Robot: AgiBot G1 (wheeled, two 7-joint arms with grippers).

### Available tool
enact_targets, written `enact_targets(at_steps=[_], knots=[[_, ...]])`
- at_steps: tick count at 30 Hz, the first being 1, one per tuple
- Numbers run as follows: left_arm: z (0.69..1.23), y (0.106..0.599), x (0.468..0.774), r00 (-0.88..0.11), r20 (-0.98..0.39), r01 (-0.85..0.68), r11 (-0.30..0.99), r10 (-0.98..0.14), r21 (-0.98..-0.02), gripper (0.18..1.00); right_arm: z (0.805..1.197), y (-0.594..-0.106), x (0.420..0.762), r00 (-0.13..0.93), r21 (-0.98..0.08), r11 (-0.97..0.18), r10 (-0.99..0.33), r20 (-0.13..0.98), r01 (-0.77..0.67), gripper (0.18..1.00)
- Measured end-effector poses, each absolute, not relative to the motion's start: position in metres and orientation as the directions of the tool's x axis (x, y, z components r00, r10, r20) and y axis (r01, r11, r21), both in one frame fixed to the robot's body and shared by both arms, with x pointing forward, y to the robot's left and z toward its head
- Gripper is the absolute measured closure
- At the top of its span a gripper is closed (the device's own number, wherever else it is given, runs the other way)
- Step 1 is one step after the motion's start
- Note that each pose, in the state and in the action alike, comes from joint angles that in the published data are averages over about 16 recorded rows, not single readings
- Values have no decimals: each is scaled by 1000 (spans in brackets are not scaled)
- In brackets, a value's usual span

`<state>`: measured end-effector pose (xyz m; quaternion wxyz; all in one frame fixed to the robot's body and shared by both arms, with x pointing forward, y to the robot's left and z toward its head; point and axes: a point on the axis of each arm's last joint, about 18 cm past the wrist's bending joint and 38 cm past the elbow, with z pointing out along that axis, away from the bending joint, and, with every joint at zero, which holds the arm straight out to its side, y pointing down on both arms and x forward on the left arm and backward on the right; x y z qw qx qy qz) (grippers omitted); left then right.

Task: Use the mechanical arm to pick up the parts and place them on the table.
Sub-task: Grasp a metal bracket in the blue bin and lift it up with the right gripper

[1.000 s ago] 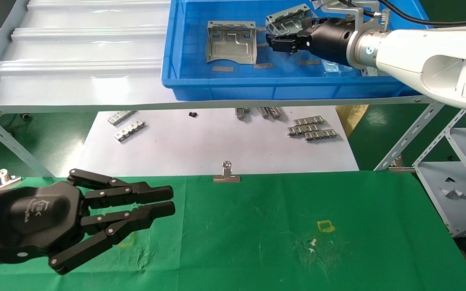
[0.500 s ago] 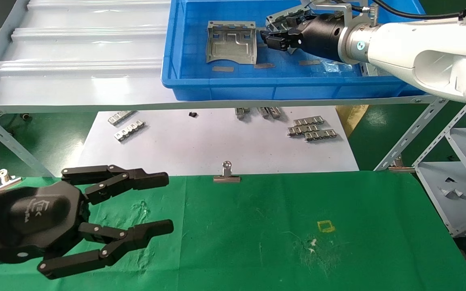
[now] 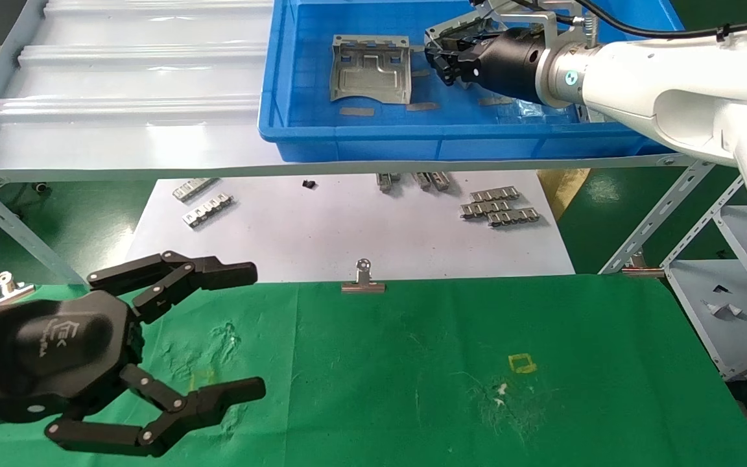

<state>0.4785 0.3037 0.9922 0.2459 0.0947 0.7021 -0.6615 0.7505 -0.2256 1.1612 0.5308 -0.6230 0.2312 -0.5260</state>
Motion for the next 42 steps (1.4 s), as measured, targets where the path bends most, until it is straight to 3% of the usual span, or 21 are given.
enact_targets(at_steps=[12, 24, 35, 42], knots=[[992, 304, 479, -861, -471, 458, 107, -192, -882, 211, 1171, -223, 745, 344, -891, -357, -829, 441, 282, 930], [992, 304, 479, -861, -471, 458, 107, -192, -882, 184, 1205, -234, 715, 390, -853, -404, -764, 514, 331, 986], [992, 304, 479, -861, -471, 458, 107, -192, -882, 184, 1209, -259, 638, 579, -745, -515, -478, 661, 425, 987], [992, 304, 479, -861, -471, 458, 107, -192, -882, 184, 1197, -278, 589, 643, -667, -558, -282, 712, 493, 987]])
